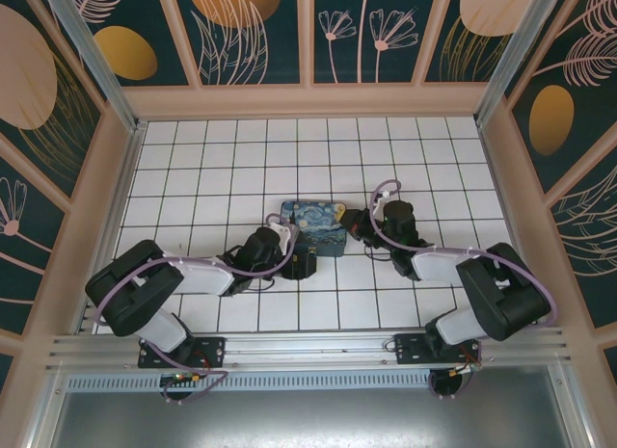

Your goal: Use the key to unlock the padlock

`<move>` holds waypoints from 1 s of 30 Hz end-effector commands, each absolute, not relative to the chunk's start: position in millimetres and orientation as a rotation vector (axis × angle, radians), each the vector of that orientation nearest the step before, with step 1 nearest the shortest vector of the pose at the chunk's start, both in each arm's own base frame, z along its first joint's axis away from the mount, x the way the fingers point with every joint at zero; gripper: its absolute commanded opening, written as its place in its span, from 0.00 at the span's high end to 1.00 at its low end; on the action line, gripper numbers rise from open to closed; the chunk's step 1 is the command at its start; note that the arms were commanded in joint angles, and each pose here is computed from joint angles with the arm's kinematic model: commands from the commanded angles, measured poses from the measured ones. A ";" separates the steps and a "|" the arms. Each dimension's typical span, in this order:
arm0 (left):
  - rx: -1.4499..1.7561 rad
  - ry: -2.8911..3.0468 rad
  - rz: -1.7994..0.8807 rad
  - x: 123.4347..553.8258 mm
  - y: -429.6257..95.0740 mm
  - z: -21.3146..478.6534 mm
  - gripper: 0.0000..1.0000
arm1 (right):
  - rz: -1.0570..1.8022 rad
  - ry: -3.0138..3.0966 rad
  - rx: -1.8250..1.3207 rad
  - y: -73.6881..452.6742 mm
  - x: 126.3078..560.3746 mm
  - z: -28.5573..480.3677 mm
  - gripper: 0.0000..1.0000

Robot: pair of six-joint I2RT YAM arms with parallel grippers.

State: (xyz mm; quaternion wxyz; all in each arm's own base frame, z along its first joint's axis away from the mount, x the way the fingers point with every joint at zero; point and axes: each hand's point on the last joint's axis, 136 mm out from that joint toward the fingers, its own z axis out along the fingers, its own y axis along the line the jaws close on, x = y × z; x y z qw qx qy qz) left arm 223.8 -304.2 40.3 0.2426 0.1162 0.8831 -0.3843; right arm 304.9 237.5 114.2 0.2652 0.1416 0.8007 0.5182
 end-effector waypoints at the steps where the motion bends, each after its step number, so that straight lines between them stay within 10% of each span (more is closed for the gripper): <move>1: 0.346 2.331 -1.032 238.2 -313.1 48.5 0.27 | 1.446 2.097 0.334 240.4 314.8 128.8 1.00; 30: 0.464 2.201 -1.064 248.7 -332.2 47.8 0.28 | 1.478 2.117 0.365 245.9 328.3 111.1 1.00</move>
